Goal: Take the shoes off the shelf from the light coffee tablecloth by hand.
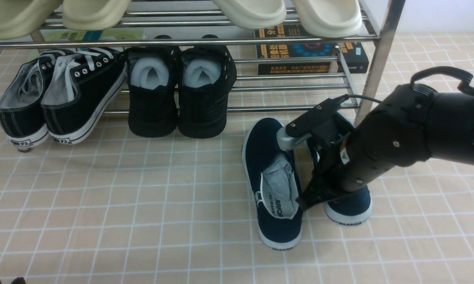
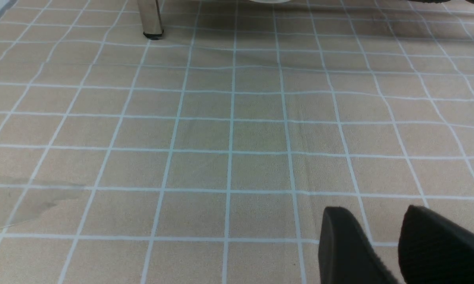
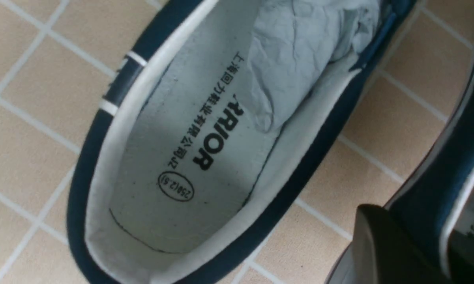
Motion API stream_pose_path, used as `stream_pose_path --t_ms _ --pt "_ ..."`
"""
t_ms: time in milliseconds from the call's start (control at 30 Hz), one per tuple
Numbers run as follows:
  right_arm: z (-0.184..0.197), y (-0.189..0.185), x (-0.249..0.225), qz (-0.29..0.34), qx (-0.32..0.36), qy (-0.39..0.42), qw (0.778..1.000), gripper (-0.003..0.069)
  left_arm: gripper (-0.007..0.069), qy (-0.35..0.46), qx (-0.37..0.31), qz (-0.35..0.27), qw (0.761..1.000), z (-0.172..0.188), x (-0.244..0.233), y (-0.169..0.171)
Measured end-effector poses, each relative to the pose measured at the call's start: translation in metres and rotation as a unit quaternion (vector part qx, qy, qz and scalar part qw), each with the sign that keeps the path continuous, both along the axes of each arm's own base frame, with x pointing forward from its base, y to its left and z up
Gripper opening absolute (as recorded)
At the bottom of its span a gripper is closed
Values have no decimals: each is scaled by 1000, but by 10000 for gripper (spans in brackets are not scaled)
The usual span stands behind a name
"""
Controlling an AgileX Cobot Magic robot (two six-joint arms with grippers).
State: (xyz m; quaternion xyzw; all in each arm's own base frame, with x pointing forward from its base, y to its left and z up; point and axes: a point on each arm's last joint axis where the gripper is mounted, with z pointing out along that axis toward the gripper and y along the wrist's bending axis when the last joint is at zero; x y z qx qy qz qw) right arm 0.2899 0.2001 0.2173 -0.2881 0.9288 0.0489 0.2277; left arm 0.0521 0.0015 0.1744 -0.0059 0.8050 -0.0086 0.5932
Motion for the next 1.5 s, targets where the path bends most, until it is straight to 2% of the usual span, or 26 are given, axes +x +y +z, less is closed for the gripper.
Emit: stream_pose_path --t_ms 233,800,900,1000,1033,1100,1133,1233,1367,1500 --pt "0 3 -1 54 1 -1 999 45 242 0 0 0 1000 0 0 0" --pt "-6 1 2 55 -2 8 998 53 242 0 2 0 1000 0 0 0" --pt "-6 1 2 55 -2 9 998 95 242 0 4 0 1000 0 0 0" --pt "-7 0 1 54 -7 18 998 172 242 0 7 1 1000 0 0 0" --pt "-8 -1 0 54 -12 24 998 218 242 0 7 1 1000 0 0 0" --pt "-8 -1 -1 55 -16 31 998 248 242 0 8 1 1000 0 0 1" --pt "-7 -2 -2 54 -22 42 997 295 242 0 8 1 1000 0 0 1" --pt "5 -1 -2 54 -26 49 997 342 242 0 8 1 1000 0 0 1" --pt "28 -1 -2 53 -26 52 997 360 242 -1 10 1 1000 0 0 1" --pt "62 -4 -5 50 -28 60 997 340 242 -1 10 1 1000 0 0 1"
